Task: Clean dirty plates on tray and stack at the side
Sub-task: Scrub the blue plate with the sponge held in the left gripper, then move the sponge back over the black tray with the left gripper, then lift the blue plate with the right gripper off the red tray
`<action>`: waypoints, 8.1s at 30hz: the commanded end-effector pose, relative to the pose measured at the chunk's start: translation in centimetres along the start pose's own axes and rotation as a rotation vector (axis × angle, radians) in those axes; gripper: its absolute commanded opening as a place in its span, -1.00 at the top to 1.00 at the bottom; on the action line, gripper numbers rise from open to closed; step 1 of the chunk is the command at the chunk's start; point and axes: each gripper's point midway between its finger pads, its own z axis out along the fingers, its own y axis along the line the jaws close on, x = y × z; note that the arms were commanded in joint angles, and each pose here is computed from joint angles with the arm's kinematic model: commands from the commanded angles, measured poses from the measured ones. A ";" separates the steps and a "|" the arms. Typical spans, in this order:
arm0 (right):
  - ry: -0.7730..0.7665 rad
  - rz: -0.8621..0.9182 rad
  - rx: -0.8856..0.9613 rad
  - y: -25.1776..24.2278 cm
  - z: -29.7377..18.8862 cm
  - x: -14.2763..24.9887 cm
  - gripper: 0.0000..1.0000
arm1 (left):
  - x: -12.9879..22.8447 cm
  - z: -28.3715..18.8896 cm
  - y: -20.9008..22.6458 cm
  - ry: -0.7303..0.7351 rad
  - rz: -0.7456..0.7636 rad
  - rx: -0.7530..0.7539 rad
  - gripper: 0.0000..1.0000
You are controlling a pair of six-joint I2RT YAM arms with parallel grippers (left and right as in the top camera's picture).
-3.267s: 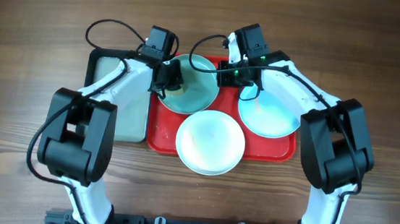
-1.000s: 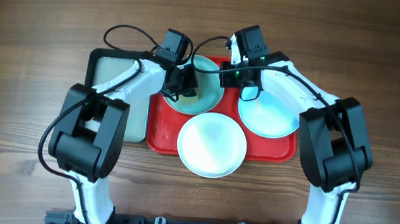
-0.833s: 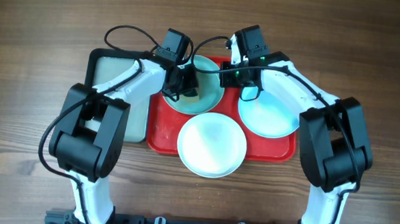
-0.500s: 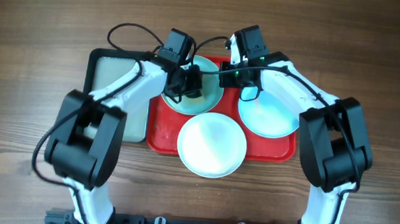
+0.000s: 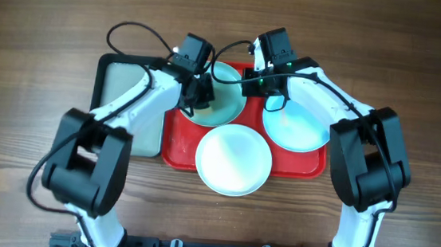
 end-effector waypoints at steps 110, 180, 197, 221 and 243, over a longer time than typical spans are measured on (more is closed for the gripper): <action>0.050 0.042 -0.005 -0.9 3.5 1.7 0.58 | -1.0 -9.7 15.0 -0.135 -0.052 -0.379 0.92; -0.012 -0.005 0.116 0.7 -0.1 -2.5 0.91 | -2.7 -9.4 15.4 -0.137 -0.092 -0.227 0.92; -0.020 -0.005 0.114 0.8 -0.1 -2.7 0.91 | -2.6 -9.4 15.5 -0.130 -0.092 -0.231 0.92; -0.295 -0.157 0.040 11.1 -6.6 -8.2 0.91 | -2.6 -13.3 15.2 -0.215 -0.099 -0.216 0.92; -0.681 -1.044 0.336 24.2 -10.1 -9.7 0.91 | 0.1 -12.4 16.1 -0.121 -0.127 -0.249 0.92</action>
